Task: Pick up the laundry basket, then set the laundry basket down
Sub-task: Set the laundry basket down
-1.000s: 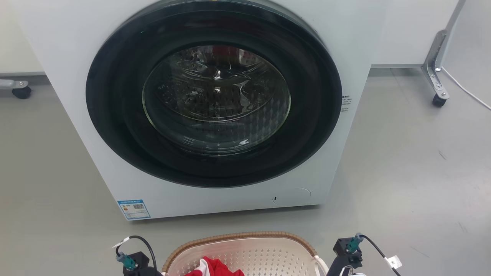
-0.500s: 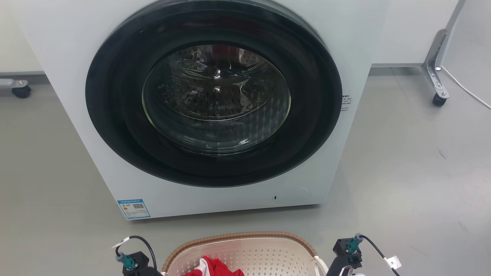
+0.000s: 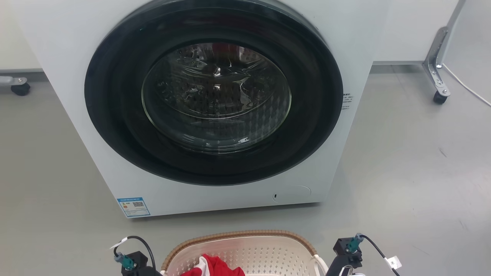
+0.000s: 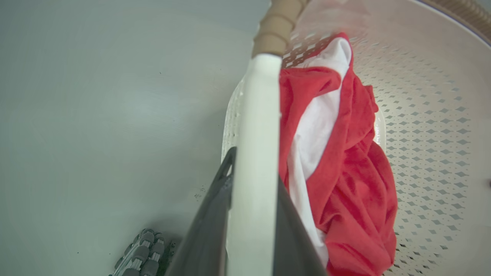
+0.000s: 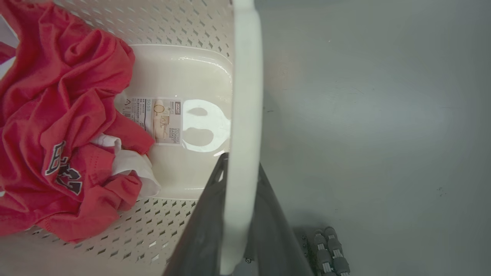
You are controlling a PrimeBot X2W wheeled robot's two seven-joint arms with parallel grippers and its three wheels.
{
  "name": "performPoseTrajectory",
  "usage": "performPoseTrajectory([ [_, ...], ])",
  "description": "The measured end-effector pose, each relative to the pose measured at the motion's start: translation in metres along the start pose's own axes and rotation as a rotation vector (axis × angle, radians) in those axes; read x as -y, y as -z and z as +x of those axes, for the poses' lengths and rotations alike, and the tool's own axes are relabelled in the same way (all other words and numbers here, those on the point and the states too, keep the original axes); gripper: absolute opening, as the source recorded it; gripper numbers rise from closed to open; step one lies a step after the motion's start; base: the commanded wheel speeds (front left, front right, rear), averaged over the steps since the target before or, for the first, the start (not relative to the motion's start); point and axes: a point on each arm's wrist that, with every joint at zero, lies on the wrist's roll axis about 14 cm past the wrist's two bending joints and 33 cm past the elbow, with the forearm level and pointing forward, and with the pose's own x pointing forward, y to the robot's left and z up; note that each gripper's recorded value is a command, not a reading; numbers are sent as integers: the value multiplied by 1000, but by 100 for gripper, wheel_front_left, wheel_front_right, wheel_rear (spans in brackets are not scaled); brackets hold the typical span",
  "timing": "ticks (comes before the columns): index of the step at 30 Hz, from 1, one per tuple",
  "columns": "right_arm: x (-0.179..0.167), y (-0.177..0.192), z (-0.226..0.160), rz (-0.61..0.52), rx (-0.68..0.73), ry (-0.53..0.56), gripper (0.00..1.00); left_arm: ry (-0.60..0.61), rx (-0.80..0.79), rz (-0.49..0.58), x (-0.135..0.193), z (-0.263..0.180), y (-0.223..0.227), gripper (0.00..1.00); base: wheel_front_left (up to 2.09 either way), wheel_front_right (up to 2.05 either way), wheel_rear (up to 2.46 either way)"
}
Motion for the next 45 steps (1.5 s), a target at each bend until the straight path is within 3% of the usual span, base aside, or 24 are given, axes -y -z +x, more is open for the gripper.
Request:
performPoseTrajectory([
  [21,14,-29,25,26,101,18,0,-4,58,-6,-2,28,-21,0,0,0,0],
  [45,46,-61,93,-5,146,34,0,-14,85,45,-16,98,-55,0,0,0,0],
])
